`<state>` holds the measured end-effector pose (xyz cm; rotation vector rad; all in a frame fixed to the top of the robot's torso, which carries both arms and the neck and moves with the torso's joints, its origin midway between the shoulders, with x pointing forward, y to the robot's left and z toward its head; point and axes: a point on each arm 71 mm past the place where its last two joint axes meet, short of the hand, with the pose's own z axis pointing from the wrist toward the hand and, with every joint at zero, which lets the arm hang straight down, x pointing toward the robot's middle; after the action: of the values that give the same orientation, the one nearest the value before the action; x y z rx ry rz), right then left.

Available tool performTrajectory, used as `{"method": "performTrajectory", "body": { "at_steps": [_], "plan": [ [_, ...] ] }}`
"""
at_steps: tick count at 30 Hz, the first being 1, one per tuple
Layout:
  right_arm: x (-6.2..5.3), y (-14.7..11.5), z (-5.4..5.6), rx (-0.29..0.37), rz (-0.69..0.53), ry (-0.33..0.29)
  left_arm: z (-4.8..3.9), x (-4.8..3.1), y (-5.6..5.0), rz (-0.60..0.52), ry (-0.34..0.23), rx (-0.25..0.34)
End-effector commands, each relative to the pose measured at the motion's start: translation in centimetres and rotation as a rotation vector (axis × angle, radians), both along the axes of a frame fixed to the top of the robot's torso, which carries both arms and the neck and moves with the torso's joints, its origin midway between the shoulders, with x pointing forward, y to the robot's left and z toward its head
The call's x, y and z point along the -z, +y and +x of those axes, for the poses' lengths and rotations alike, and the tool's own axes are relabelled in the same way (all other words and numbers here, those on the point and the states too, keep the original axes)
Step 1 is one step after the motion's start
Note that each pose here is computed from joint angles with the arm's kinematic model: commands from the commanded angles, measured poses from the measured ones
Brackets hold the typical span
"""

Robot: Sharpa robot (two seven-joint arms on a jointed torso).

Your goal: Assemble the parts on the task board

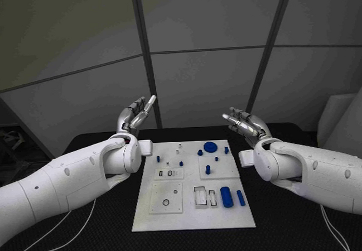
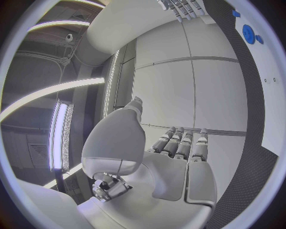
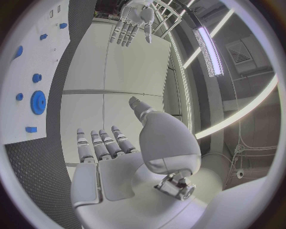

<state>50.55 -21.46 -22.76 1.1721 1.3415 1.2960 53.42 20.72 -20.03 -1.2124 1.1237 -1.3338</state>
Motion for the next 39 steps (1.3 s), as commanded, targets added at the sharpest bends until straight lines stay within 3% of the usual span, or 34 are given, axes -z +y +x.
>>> {"method": "performTrajectory", "body": {
  "at_steps": [1,8,9,18,29,33,39],
  "plan": [
    [0.1,0.9,0.2,-0.185,-0.021,0.034,0.33,-0.51,-0.4,-0.063,-0.042,0.08],
    [0.2,0.7,0.7,-0.224,-0.034,0.047,0.37,-0.53,-0.4,-0.064,-0.043,0.081],
    [-0.8,-0.7,1.6,-0.175,-0.297,-0.116,0.29,-0.49,0.8,-0.061,-0.033,0.081],
    [-1.8,-1.1,2.3,-0.193,-0.5,-0.216,-0.2,-0.76,2.1,-0.04,-0.031,0.085],
    [-4.6,-0.2,3.6,-0.289,-0.813,-0.356,-2.23,-1.91,2.6,0.029,-0.045,0.183],
    [-5.6,0.5,4.1,-0.331,-0.948,-0.394,-3.24,-2.36,2.2,0.047,-0.048,0.231],
    [-6.3,1.5,4.3,-0.402,-1.135,-0.401,-4.82,-3.06,1.2,0.042,-0.051,0.297]
  ]
}}
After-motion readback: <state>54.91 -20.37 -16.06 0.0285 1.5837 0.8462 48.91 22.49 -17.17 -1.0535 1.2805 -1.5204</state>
